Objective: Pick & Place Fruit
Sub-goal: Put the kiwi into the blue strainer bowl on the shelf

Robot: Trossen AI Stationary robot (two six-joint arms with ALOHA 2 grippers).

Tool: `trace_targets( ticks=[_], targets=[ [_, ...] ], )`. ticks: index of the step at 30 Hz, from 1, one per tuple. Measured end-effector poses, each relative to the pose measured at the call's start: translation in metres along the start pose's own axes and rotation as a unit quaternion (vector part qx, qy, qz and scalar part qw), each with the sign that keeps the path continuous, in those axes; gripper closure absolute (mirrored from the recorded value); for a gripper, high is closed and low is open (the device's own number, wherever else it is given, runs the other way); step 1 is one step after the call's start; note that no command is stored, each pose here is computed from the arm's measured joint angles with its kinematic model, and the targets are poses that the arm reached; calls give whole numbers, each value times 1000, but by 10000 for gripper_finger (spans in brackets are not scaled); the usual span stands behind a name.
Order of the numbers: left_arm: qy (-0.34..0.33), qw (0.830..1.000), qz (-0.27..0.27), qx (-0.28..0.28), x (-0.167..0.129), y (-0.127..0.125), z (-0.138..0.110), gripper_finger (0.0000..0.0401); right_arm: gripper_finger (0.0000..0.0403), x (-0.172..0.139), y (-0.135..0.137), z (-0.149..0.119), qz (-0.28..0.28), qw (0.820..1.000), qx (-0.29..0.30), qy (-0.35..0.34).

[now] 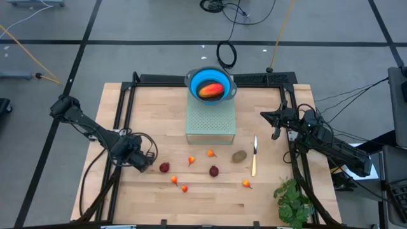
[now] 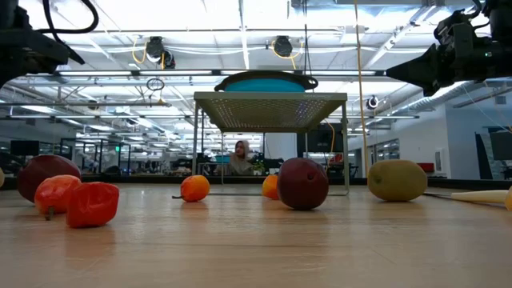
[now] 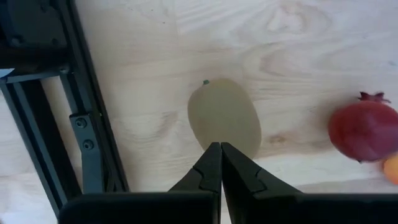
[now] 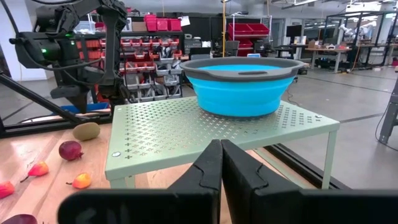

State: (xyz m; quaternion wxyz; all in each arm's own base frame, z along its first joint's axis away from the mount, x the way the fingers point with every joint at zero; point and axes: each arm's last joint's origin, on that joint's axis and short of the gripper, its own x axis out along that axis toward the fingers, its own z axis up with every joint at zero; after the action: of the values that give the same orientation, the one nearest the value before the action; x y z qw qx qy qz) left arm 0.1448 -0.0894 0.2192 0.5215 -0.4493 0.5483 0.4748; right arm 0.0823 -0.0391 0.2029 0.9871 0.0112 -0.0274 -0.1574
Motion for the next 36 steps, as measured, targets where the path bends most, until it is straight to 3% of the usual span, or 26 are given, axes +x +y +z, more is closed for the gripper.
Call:
trace_targets(
  ticks=[11,15,27,31,36],
  targets=[
    [-8,1000,-13,19,0,-2,0,377,403,0,0,0,0,1000,0,0],
    [-9,1000,-12,14,0,-2,0,329,403,0,0,0,0,1000,0,0],
    [-5,999,-10,-44,0,-2,0,133,403,0,0,0,0,1000,0,0],
    [11,999,-4,-52,0,-1,-1,98,403,0,0,0,0,1000,0,0],
    [17,998,-5,-52,0,-2,-2,91,403,0,0,0,0,1000,-4,0]
  ],
)
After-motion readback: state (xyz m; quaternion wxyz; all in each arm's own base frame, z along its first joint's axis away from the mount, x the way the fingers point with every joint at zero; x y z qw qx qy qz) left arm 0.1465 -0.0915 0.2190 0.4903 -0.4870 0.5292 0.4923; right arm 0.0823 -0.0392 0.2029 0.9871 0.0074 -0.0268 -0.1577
